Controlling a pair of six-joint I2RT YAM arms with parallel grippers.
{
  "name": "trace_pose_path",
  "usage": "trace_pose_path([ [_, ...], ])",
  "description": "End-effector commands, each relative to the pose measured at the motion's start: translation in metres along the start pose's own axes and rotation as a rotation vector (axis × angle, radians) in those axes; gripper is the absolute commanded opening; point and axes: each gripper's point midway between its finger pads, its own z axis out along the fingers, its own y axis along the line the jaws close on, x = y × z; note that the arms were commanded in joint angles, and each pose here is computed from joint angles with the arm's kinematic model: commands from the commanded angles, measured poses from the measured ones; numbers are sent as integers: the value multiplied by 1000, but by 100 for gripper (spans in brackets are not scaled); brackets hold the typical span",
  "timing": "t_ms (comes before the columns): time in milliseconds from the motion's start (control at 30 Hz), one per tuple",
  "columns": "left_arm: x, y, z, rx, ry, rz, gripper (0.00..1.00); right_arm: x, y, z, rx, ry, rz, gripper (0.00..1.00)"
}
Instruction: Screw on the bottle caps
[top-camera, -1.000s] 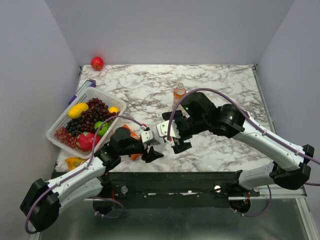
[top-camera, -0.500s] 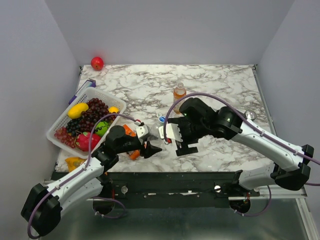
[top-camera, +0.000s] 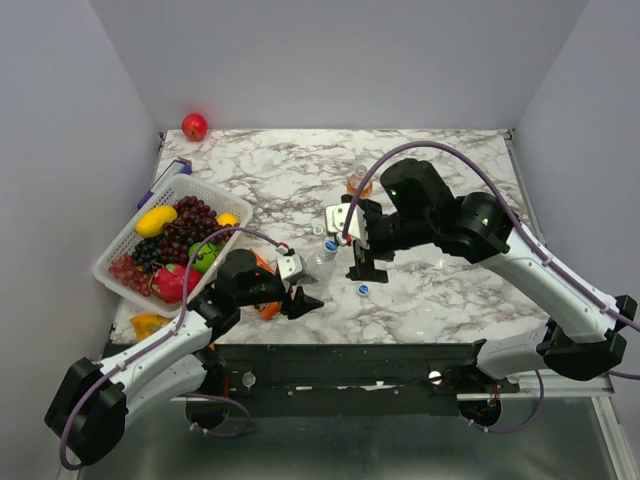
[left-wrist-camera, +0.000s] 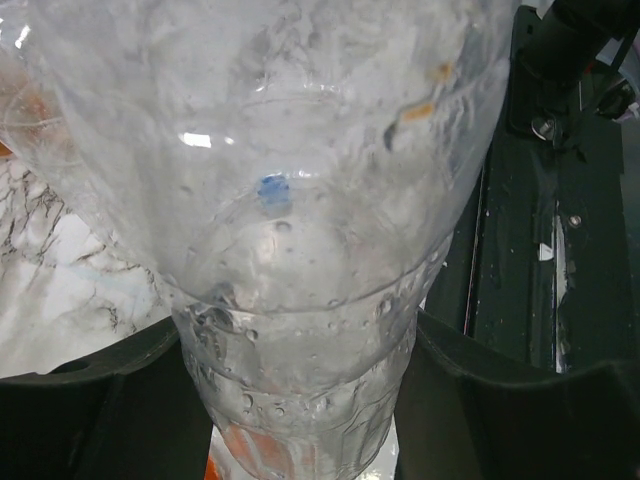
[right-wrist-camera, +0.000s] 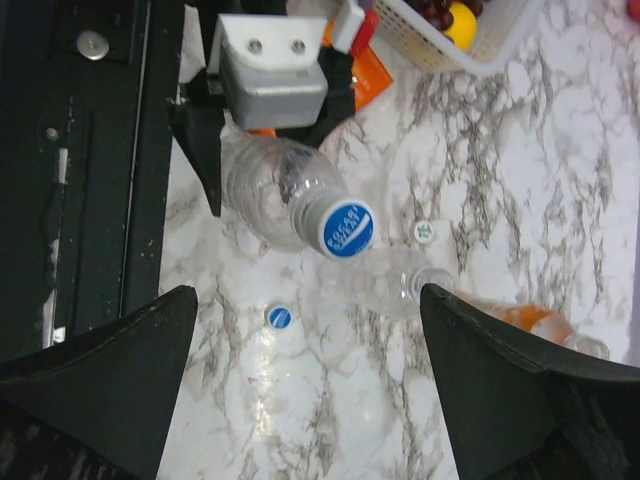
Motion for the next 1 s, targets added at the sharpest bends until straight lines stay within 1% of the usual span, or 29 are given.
trace_pose_path([
  [0,-12,-4,3,52,-5,49,0,-19,11,21,-94,-113,-66,100],
  [233,-19,-4,5,69,-1,65,0,-23,10,40,-123,-130,-126,100],
  [433,-25,-2,5,58,-10,51,0,-8,16,42,-132,-91,-133,100],
  [600,-34,5,4,18,-46,5,0,15,28,40,-148,-27,-102,99],
  [733,-38,12,2,-18,-70,-39,0,25,32,37,-132,-3,-70,99],
  [833,-45,18,-1,-41,-98,-54,0,37,32,36,-103,42,-37,100],
  [967,-52,27,-5,-79,-127,-71,0,64,44,34,-125,140,15,100],
])
